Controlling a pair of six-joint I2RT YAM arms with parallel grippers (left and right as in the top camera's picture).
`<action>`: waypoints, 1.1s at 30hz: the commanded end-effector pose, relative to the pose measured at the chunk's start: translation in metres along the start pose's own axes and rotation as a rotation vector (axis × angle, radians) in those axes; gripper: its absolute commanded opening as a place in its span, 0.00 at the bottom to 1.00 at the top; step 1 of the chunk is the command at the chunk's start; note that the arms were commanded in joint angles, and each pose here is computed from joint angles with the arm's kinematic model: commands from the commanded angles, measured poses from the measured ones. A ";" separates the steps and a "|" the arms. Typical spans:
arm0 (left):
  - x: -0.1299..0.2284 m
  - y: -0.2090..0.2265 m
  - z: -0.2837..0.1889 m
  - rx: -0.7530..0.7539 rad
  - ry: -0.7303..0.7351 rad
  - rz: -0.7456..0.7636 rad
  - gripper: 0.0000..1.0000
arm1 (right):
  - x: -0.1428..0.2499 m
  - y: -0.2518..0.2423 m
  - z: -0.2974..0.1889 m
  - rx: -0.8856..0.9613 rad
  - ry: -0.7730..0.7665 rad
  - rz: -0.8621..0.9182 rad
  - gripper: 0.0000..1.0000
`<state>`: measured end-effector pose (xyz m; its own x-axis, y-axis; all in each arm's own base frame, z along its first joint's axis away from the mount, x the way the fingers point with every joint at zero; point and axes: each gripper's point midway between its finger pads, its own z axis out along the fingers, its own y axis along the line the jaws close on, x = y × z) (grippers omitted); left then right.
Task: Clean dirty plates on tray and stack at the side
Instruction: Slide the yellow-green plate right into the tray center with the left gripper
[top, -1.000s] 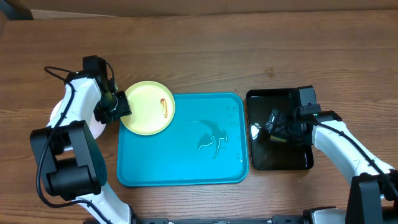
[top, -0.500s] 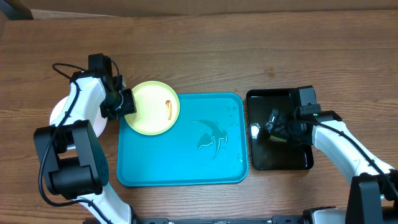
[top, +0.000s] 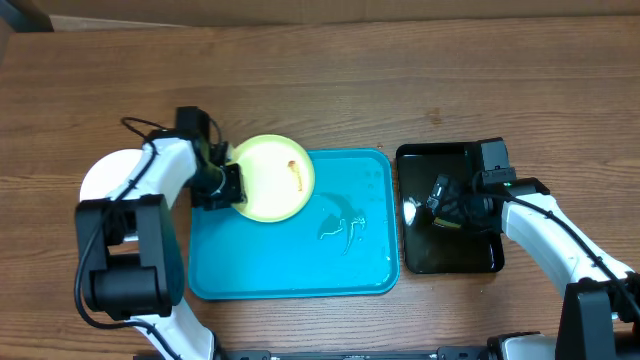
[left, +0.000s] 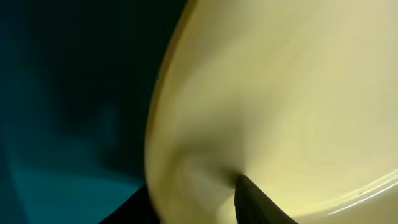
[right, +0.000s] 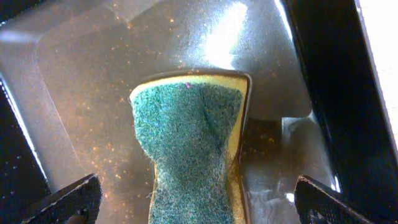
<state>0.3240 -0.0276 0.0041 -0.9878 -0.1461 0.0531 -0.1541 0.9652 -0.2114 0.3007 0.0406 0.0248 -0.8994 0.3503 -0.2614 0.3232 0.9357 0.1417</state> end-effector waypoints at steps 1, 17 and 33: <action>0.025 -0.018 0.017 0.005 0.088 0.060 0.34 | -0.002 -0.002 -0.001 0.008 -0.013 0.003 1.00; 0.068 -0.068 0.013 -0.129 0.171 0.158 0.35 | -0.002 -0.002 -0.001 0.008 -0.013 0.003 1.00; 0.030 -0.067 -0.003 -0.186 -0.038 0.086 0.40 | -0.002 -0.002 -0.001 0.008 -0.013 0.003 1.00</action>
<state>0.2984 -0.1001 0.0166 -0.9985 -0.0290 0.0459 -0.0314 0.9981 -0.0533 0.3007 0.0406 0.0248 -0.8994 0.3503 -0.2614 0.3232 0.9357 0.1417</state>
